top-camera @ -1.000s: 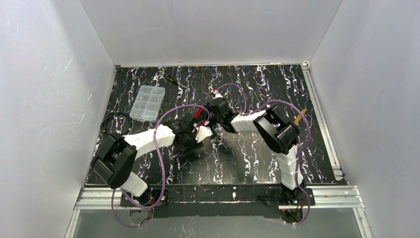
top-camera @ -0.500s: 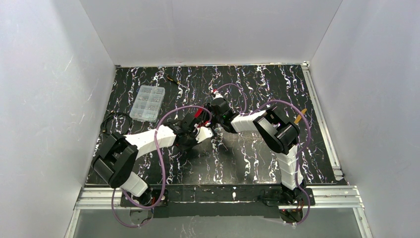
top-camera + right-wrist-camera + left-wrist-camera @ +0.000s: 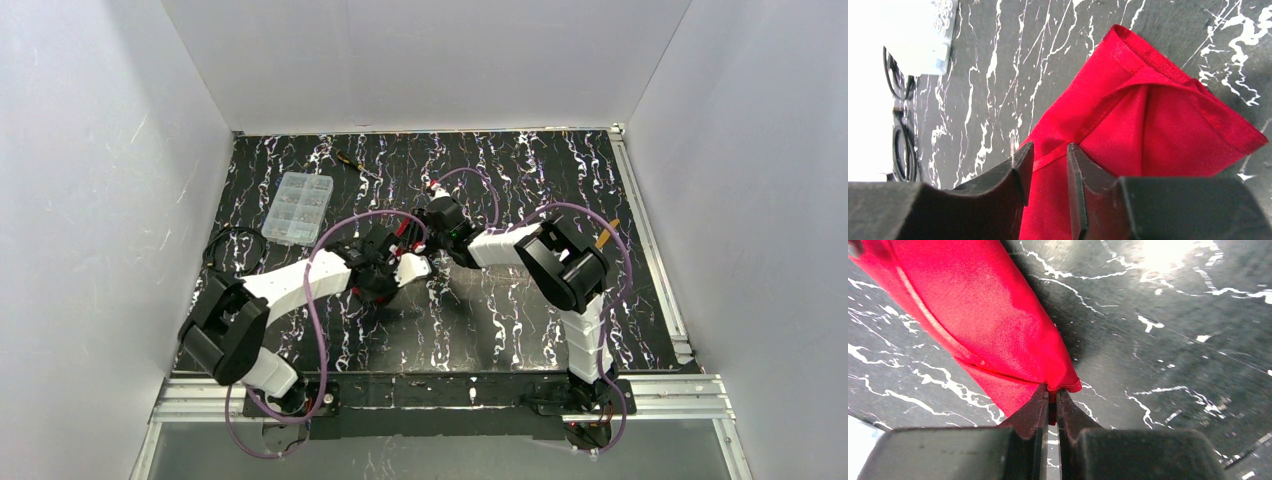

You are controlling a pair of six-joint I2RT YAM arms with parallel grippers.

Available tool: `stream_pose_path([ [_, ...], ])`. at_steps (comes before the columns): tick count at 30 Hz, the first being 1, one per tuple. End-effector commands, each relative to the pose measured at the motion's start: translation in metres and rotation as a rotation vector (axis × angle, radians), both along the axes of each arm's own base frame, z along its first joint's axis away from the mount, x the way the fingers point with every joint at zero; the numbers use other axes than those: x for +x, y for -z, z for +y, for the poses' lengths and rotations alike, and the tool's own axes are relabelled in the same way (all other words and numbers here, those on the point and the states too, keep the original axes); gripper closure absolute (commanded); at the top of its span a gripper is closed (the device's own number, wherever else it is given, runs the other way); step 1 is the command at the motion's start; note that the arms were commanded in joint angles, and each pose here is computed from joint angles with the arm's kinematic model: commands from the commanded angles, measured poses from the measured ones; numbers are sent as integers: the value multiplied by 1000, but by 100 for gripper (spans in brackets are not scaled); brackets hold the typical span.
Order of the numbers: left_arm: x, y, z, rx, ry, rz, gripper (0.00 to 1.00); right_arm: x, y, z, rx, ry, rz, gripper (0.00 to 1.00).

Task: Fold the napkin into a case and place the utensils inside
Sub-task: Turn over the smaller rectangle folded napkin at the center of the board.

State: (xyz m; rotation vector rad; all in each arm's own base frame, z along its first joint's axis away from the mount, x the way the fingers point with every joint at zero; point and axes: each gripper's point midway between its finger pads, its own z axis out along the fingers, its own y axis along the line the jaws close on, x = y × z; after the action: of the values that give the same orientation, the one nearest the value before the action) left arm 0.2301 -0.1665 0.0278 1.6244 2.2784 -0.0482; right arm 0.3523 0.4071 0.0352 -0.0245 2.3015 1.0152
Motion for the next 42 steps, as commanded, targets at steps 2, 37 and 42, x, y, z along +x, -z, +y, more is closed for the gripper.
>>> stream_pose_path([
  [2,-20,-58,-25,-203,157,10,100,-4,-6,-33,-57,-43,36,52],
  [37,-19,-99,-31,-836,-331,839,100,6,-62,-136,-62,-250,13,46],
  [42,1,-68,-7,-779,-420,812,100,6,-77,-147,-97,-196,-40,45],
])
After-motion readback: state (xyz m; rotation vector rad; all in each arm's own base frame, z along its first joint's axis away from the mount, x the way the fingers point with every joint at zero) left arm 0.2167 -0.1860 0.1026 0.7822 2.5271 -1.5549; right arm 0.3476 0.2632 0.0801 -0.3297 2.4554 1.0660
